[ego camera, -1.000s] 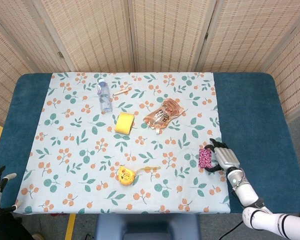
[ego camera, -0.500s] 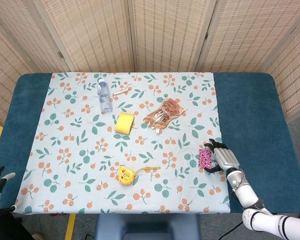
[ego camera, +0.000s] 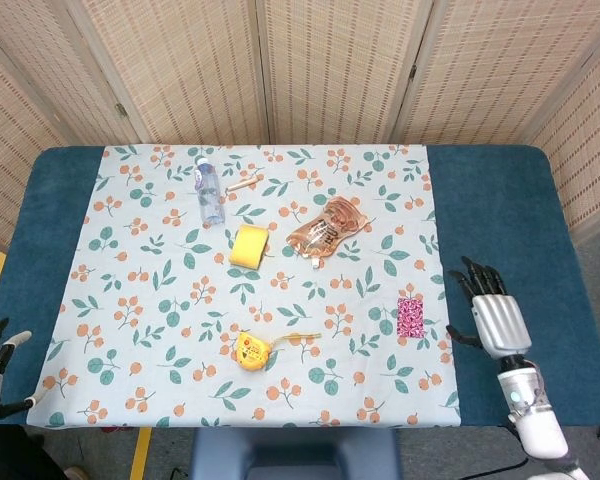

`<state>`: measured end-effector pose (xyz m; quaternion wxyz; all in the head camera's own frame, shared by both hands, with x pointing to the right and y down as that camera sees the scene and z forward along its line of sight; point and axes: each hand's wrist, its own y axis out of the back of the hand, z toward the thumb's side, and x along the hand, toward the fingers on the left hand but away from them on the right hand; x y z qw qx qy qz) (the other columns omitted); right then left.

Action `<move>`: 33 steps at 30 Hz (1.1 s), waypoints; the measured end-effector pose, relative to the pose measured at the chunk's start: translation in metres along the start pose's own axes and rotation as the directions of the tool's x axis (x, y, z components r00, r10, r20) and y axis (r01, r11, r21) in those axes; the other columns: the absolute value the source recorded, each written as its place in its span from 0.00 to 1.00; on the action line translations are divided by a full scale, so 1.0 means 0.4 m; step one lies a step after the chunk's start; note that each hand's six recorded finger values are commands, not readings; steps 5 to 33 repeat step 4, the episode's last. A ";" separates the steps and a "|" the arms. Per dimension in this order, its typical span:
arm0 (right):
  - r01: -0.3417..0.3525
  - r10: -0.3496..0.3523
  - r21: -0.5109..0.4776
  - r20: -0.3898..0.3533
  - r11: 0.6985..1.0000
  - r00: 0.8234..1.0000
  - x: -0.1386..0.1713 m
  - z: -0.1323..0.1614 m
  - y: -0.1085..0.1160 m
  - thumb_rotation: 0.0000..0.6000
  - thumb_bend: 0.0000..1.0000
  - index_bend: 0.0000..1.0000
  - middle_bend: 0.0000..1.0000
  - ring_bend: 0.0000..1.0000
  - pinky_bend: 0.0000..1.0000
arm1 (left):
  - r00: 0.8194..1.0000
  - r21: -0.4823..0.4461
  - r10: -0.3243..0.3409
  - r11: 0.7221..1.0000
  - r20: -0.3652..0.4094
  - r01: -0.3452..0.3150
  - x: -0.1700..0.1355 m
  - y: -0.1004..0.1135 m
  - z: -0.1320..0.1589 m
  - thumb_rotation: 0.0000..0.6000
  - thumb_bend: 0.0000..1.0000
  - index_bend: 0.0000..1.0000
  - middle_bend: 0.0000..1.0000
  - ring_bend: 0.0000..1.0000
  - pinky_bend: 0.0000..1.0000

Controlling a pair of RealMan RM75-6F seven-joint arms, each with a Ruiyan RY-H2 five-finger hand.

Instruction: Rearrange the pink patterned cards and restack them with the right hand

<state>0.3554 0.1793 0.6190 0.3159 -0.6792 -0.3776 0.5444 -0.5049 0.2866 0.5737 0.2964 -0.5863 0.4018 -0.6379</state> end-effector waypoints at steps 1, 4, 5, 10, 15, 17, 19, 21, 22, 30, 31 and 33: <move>0.027 -0.027 0.002 -0.003 1.000 1.000 0.028 -0.008 0.016 1.00 0.25 0.13 0.04 0.00 0.00 | 1.000 0.001 0.005 1.000 0.005 -0.005 0.003 0.002 0.006 1.00 0.19 0.22 0.00 0.01 0.00; 0.078 -0.078 0.008 -0.003 0.997 0.997 0.090 -0.028 0.049 1.00 0.25 0.13 0.04 0.00 0.00 | 0.999 0.001 0.029 1.000 0.021 -0.029 0.010 0.010 0.025 1.00 0.19 0.22 0.00 0.01 0.00; 0.078 -0.078 0.008 -0.003 0.997 0.997 0.090 -0.028 0.049 1.00 0.25 0.13 0.04 0.00 0.00 | 0.999 0.001 0.029 1.000 0.021 -0.029 0.010 0.010 0.025 1.00 0.19 0.22 0.00 0.01 0.00; 0.078 -0.078 0.008 -0.003 0.997 0.997 0.090 -0.028 0.049 1.00 0.25 0.13 0.04 0.00 0.00 | 0.999 0.001 0.029 1.000 0.021 -0.029 0.010 0.010 0.025 1.00 0.19 0.22 0.00 0.01 0.00; 0.078 -0.078 0.008 -0.003 0.997 0.997 0.090 -0.028 0.049 1.00 0.25 0.13 0.04 0.00 0.00 | 0.999 0.001 0.029 1.000 0.021 -0.029 0.010 0.010 0.025 1.00 0.19 0.22 0.00 0.01 0.00; 0.078 -0.078 0.008 -0.003 0.997 0.997 0.090 -0.028 0.049 1.00 0.25 0.13 0.04 0.00 0.00 | 0.999 0.001 0.029 1.000 0.021 -0.029 0.010 0.010 0.025 1.00 0.19 0.22 0.00 0.01 0.00; 0.078 -0.078 0.008 -0.003 0.997 0.997 0.090 -0.028 0.049 1.00 0.25 0.13 0.04 0.00 0.00 | 0.999 0.001 0.029 1.000 0.021 -0.029 0.010 0.010 0.025 1.00 0.19 0.22 0.00 0.01 0.00; 0.078 -0.078 0.008 -0.003 0.997 0.997 0.090 -0.028 0.049 1.00 0.25 0.13 0.04 0.00 0.00 | 0.999 0.001 0.029 1.000 0.021 -0.029 0.010 0.010 0.025 1.00 0.19 0.22 0.00 0.01 0.00; 0.078 -0.078 0.008 -0.003 0.997 0.997 0.090 -0.028 0.049 1.00 0.25 0.13 0.04 0.00 0.00 | 0.999 0.001 0.029 1.000 0.021 -0.029 0.010 0.010 0.025 1.00 0.19 0.22 0.00 0.01 0.00; 0.078 -0.078 0.008 -0.003 0.997 0.997 0.090 -0.028 0.049 1.00 0.25 0.13 0.04 0.00 0.00 | 0.999 0.001 0.029 1.000 0.021 -0.029 0.010 0.010 0.025 1.00 0.19 0.22 0.00 0.01 0.00; 0.078 -0.078 0.008 -0.003 0.997 0.997 0.090 -0.028 0.049 1.00 0.25 0.13 0.04 0.00 0.00 | 0.999 0.001 0.029 1.000 0.021 -0.029 0.010 0.010 0.025 1.00 0.19 0.22 0.00 0.01 0.00; 0.078 -0.078 0.008 -0.003 0.997 0.997 0.090 -0.028 0.049 1.00 0.25 0.13 0.04 0.00 0.00 | 0.999 0.001 0.029 1.000 0.021 -0.029 0.010 0.010 0.025 1.00 0.19 0.22 0.00 0.01 0.00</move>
